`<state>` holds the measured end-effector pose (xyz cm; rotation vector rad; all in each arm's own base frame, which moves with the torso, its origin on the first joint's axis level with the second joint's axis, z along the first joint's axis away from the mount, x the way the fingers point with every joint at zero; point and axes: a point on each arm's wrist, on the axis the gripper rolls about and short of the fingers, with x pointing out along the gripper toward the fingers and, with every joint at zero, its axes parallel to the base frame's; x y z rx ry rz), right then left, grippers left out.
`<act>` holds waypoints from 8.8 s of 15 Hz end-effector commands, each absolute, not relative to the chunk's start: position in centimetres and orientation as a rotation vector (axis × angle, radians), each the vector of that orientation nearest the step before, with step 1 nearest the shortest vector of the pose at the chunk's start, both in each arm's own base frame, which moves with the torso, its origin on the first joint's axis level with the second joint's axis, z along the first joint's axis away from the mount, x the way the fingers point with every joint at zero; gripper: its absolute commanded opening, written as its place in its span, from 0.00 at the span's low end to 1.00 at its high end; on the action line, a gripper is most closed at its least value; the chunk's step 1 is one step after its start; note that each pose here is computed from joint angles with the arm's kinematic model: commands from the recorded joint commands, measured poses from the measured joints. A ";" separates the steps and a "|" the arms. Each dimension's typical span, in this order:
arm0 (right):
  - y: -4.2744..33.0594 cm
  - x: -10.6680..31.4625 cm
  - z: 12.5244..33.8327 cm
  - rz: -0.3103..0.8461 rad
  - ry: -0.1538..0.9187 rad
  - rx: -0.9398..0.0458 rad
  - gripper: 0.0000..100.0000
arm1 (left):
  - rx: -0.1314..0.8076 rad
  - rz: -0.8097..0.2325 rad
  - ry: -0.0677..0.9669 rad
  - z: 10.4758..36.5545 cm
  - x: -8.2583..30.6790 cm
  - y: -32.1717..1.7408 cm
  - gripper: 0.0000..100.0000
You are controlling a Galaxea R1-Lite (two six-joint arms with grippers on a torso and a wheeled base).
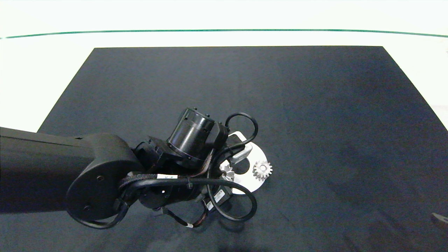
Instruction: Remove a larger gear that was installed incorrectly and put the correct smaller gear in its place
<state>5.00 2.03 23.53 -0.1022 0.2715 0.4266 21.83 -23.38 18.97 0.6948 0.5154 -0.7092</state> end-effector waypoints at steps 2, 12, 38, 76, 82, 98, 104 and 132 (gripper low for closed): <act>2.0 4.9 23.6 0.428 0.268 -0.102 1.00 | 0.692 -0.714 0.495 19.5 21.5 -23.4 0.16; 1.9 4.7 23.6 0.428 0.260 -0.103 1.00 | 0.680 -0.696 0.490 22.8 19.1 -20.0 0.16; 1.7 4.3 23.1 0.420 0.273 -0.105 1.00 | 0.551 -0.542 0.734 16.5 18.3 -12.0 0.16; 1.6 4.0 23.1 0.419 0.262 -0.105 1.00 | 0.391 -0.280 0.671 19.8 26.8 -5.9 1.00; 1.6 4.0 23.1 0.419 0.262 -0.105 1.00 | 0.405 -0.259 0.693 19.4 26.8 -4.9 1.00; 1.6 4.0 23.1 0.419 0.259 -0.105 1.00 | 0.401 -0.270 0.695 19.3 26.8 -4.9 0.75; 1.6 4.0 23.1 0.420 0.258 -0.105 1.00 | 0.401 -0.271 0.710 18.9 26.8 -4.9 0.63; 1.6 4.0 23.1 0.419 0.258 -0.107 1.00 | 0.410 -0.289 0.719 19.8 25.5 -5.1 0.10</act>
